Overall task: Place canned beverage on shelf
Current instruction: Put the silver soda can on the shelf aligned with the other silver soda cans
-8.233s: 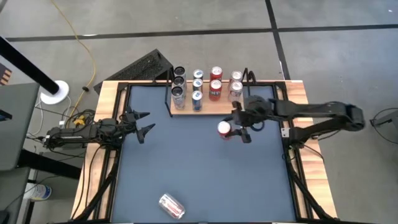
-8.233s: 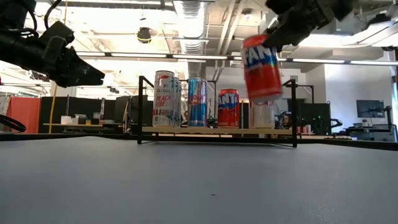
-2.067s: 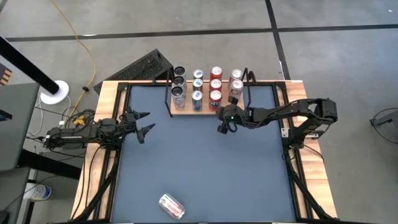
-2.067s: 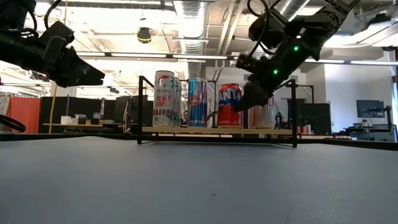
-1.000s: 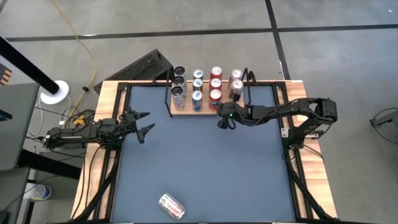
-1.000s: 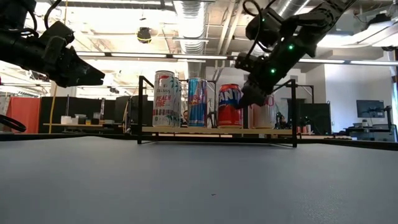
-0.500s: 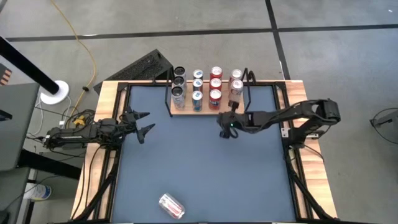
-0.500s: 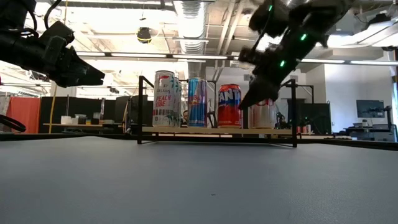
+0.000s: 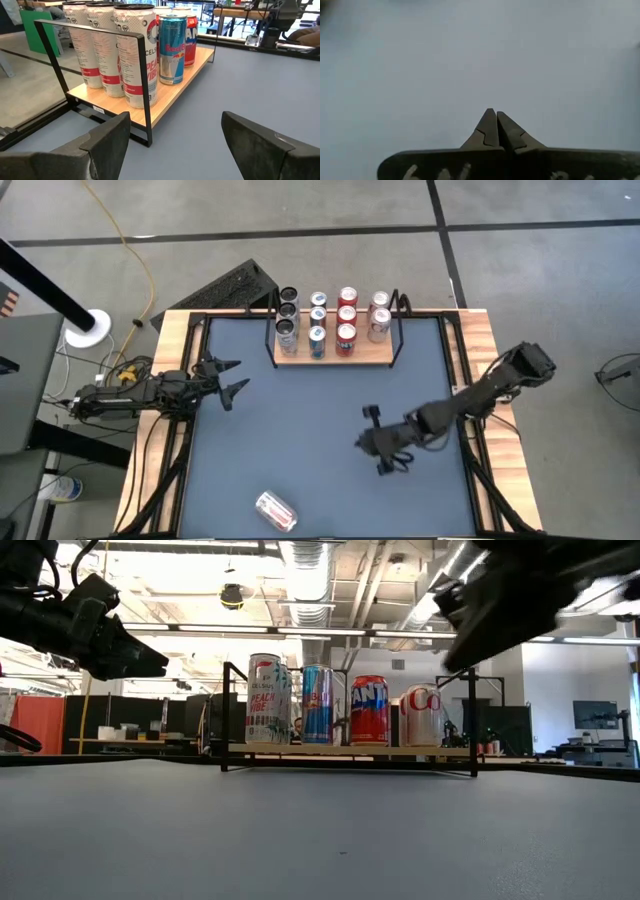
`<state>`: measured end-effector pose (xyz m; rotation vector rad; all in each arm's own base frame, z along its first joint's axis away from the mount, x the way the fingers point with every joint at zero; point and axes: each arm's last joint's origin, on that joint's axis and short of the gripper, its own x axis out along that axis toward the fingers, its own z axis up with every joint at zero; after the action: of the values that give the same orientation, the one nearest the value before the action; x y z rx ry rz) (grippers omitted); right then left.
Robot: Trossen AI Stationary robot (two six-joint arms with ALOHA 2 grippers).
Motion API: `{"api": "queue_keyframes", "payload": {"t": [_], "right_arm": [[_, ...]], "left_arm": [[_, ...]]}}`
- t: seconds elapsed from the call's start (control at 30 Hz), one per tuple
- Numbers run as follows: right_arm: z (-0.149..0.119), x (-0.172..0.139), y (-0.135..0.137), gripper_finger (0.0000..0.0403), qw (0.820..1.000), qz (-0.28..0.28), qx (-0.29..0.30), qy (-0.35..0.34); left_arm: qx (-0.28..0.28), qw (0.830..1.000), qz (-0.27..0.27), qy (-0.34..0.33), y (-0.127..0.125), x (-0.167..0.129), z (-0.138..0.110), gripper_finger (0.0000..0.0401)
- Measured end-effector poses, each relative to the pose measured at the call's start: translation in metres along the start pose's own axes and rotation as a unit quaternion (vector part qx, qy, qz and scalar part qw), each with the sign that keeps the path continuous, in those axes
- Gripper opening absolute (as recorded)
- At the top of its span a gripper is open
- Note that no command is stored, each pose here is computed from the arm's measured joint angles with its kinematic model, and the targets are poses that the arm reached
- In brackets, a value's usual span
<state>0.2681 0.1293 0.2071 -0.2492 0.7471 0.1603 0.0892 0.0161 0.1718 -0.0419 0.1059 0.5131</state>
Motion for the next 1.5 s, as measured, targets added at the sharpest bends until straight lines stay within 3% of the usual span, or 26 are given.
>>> {"api": "queue_keyframes", "payload": {"t": [0.2, 0.5, 0.57, 0.67, 0.87, 0.93, 1.0, 1.07, 1.3, 1.5], "right_arm": [[0.007, -0.011, 0.033, 0.0, 0.997, 0.044, -0.013, -0.057], [0.019, -0.018, 0.053, 0.0, 0.988, 0.077, 0.022, -0.133], [0.02, -0.019, 0.057, 0.0, 0.986, 0.083, 0.025, -0.141], [0.021, -0.019, 0.062, 0.0, 0.983, 0.091, 0.048, -0.152], [0.021, -0.016, 0.069, 0.0, 0.982, 0.082, 0.059, -0.16], [0.019, -0.015, 0.069, 0.0, 0.983, 0.08, 0.052, -0.154], [0.019, -0.015, 0.068, 0.0, 0.984, 0.078, 0.046, -0.155], [0.02, -0.014, 0.066, 0.0, 0.985, 0.072, 0.036, -0.155], [0.017, -0.009, 0.057, 0.0, 0.988, 0.058, 0.046, -0.135], [0.016, -0.008, 0.056, 0.0, 0.989, 0.056, 0.047, -0.128]], "left_arm": [[0.0, 1.0, 0.0, 0.0, 0.0, 0.0, 0.0, 0.03], [-0.004, 1.0, -0.001, 0.0, 0.0, 0.0, 0.0, 0.03], [-0.056, 0.998, -0.011, 0.001, -0.001, 0.0, 0.0, 0.03], [-0.18, 0.982, -0.053, 0.009, -0.003, 0.0, 0.001, 0.03], [-0.265, 0.959, -0.101, -0.001, -0.006, 0.0, 0.005, 0.03], [-0.258, 0.95, -0.178, 0.0, -0.011, 0.0, 0.01, 0.03], [-0.257, 0.929, -0.266, -0.023, -0.018, -0.002, 0.02, 0.0299], [-0.236, 0.916, -0.321, -0.042, -0.025, -0.004, 0.031, 0.0295], [-0.133, 0.907, -0.399, 0.015, -0.072, -0.001, 0.071, 0.0268], [0.026, 0.891, -0.439, 0.112, -0.16, -0.008, 0.103, 0.0261]]}}
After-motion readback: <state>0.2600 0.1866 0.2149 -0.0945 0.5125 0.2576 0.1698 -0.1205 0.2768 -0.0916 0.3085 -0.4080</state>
